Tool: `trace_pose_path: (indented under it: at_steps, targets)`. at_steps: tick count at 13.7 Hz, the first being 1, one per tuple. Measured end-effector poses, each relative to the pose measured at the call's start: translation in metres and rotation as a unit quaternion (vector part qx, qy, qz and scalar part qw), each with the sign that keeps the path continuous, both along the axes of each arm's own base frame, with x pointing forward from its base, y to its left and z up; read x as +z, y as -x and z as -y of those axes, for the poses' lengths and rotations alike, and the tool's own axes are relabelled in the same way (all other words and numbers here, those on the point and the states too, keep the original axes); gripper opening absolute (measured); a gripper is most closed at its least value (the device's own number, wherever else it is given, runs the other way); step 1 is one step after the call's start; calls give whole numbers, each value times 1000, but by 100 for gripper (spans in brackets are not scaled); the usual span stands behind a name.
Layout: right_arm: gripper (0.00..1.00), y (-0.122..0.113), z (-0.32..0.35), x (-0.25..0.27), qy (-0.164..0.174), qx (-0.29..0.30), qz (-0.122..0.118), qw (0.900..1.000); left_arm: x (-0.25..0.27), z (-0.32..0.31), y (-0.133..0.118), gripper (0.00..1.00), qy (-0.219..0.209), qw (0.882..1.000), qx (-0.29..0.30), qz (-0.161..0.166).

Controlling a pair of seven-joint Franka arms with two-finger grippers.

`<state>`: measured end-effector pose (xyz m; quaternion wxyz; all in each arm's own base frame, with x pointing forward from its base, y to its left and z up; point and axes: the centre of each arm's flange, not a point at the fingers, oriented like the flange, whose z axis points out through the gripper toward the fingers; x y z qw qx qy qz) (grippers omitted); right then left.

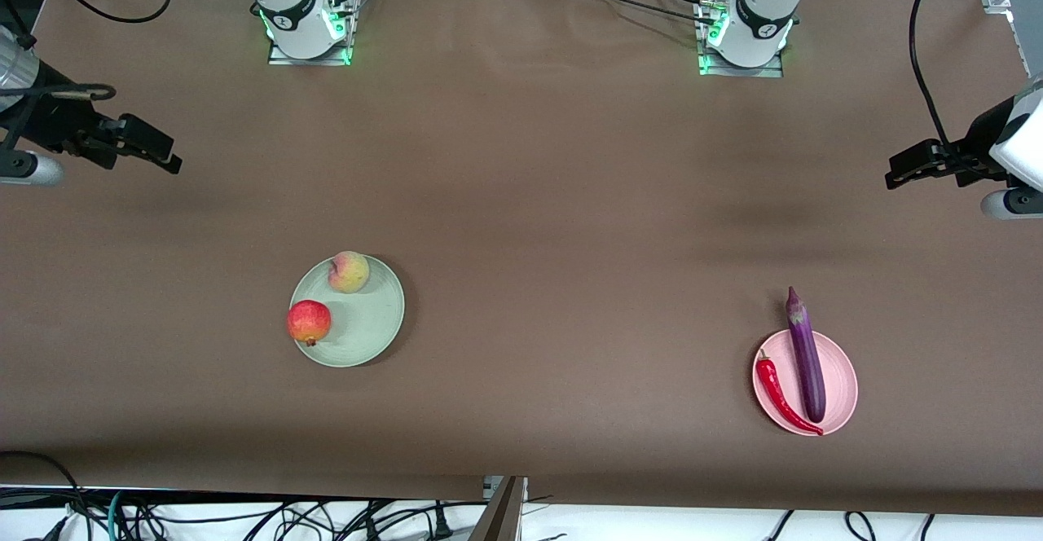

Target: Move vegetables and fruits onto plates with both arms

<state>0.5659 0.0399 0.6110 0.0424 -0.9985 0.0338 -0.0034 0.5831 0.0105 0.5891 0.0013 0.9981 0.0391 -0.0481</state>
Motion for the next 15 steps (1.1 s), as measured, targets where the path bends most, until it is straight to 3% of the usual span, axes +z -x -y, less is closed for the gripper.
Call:
trace_pose_path:
  at_steps: [6,15]
  targets:
    - [100,-1,11,-1,-1,31,3,1000,-2,-4,-1,100,0,1000,4,-2]
    - [100,2,13,-3,29,74,-9,997,-4,-3,-2,100,0,1000,6,-3]
